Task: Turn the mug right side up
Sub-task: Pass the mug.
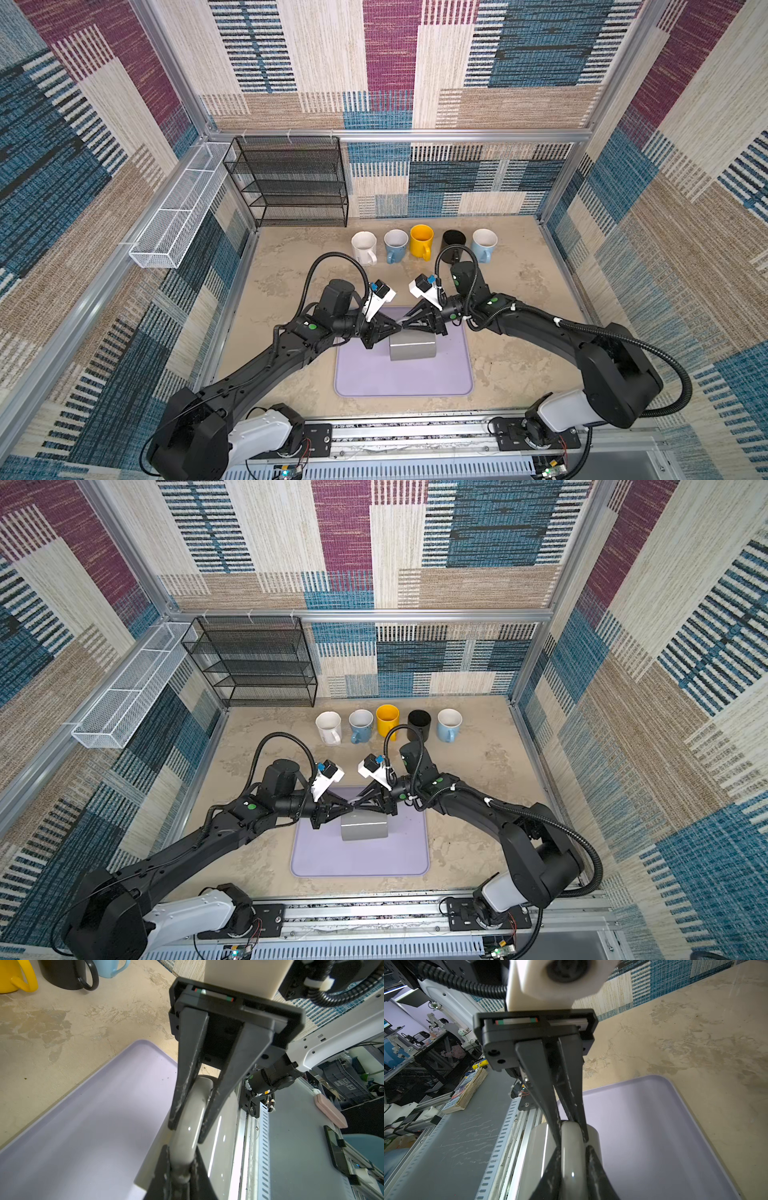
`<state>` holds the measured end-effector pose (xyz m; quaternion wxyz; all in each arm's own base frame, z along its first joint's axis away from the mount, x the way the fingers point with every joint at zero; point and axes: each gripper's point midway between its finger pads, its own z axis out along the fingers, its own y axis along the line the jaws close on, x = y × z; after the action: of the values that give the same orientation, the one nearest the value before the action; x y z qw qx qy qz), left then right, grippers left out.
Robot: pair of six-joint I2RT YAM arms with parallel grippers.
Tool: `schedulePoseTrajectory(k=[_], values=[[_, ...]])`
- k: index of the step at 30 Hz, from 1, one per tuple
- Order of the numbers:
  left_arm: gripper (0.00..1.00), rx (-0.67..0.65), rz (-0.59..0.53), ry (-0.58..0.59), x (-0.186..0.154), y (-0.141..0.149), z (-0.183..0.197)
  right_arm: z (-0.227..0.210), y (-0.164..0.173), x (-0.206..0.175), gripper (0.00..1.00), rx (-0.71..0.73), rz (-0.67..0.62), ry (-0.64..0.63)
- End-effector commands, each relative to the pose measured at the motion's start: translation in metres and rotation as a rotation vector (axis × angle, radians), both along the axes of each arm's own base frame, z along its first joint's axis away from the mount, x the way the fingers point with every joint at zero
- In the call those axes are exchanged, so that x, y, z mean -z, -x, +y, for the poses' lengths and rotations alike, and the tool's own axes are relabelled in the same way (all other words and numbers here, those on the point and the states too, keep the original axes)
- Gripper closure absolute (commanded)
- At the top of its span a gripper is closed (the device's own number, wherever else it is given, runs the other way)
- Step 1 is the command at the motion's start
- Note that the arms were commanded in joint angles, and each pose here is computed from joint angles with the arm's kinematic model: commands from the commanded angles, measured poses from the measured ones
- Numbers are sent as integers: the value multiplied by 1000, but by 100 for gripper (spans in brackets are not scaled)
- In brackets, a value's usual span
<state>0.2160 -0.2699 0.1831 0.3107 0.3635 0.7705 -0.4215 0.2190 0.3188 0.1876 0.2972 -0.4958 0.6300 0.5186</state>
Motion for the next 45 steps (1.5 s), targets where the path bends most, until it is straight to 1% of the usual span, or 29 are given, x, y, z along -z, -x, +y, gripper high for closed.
schedulePoseTrajectory(k=[1,6,13,15,16,17,22,29,32,39,43,45], values=[[100,4,-66,46,-15,-5,-4,0,-2,-1,77,9,-22,0],[100,-2,-70,43,-14,-5,-2,-3,0,1,77,15,-23,4],[100,-17,-74,36,-14,-8,0,-4,1,3,84,14,-16,11],[100,-22,-78,36,-16,-9,0,-4,1,4,89,5,-9,12],[100,-22,-77,35,-16,-9,0,-4,2,4,93,-2,-7,9],[100,-24,-75,34,-16,-9,0,-3,2,4,100,-9,-3,7],[100,-31,-60,21,-15,-11,1,-2,2,2,100,-25,-4,0],[100,-42,-46,-14,-13,-13,3,-2,-3,-6,100,6,-50,-8],[93,-24,-40,-15,-12,-11,1,-2,-4,-7,100,15,-58,-6],[80,-20,-30,-20,-12,-13,0,-1,-7,-9,100,20,-69,-6],[74,-19,-22,-25,-10,-13,0,-1,-5,-10,100,8,-70,-14],[73,-16,-17,-28,-9,-12,-1,0,-4,-13,100,0,-72,-24]])
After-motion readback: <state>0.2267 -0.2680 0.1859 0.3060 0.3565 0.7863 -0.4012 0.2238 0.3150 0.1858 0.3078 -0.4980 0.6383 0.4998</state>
